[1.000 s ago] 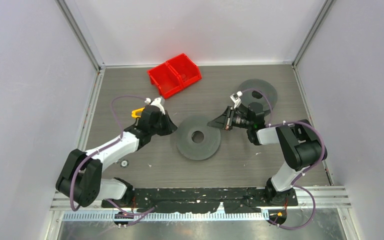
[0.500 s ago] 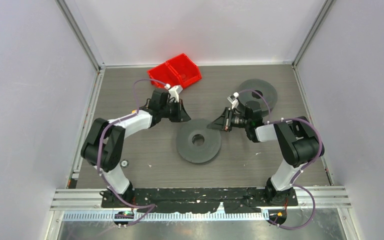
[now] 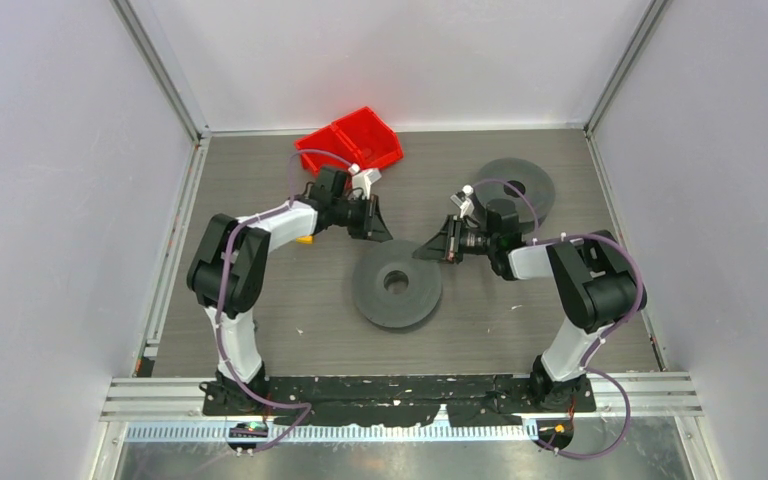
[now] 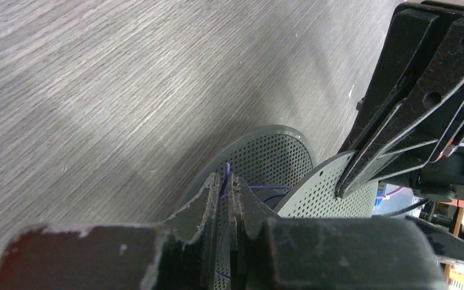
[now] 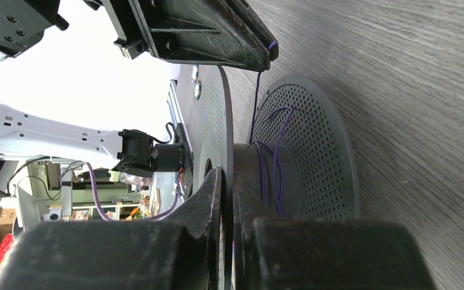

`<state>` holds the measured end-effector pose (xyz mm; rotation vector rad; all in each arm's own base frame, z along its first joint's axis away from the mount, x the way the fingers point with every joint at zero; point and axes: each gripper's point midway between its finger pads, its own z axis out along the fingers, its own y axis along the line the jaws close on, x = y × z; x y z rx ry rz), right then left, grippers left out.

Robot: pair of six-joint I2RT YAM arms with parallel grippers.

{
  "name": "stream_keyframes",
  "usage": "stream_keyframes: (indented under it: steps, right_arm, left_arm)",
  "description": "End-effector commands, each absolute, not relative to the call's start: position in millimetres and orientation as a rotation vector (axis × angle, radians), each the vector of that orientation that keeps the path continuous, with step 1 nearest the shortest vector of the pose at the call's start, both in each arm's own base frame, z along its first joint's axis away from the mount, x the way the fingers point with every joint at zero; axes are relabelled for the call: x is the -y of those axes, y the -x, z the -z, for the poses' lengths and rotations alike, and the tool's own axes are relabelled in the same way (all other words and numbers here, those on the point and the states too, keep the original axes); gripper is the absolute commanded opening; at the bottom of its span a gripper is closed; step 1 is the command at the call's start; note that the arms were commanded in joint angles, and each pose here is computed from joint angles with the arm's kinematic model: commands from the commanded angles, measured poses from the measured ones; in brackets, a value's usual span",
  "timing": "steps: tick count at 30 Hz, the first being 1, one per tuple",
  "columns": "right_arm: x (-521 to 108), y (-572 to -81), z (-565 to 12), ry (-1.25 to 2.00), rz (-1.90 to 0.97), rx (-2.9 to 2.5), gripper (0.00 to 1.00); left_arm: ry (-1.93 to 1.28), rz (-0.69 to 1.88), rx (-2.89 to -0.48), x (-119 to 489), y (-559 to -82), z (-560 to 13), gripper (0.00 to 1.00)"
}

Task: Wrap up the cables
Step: Place the cable reel at the center of the board.

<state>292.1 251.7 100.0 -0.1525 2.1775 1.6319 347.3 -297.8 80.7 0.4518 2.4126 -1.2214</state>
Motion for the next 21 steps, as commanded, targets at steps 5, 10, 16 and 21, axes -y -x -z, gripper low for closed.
stream_keyframes:
  steps: [5, 10, 16, 21]
  right_arm:
    - [-251, -326, -83, 0.163, -1.462, -2.15, 0.05]
    - [-250, -326, -73, 0.133, -1.461, -2.178, 0.05]
    - [-249, -327, -67, 0.106, -1.457, -2.201, 0.05]
    - [-246, -325, -64, 0.096, -1.443, -2.213, 0.05]
  left_arm:
    - [-0.534, 1.292, -2.455, 299, -341, -88, 0.15]
    - [-0.539, 1.271, -2.422, 296, -358, -110, 0.2]
    - [-0.561, 1.207, -2.381, 291, -377, -151, 0.23]
    - [-0.346, 0.763, -2.49, 228, -367, -140, 0.24]
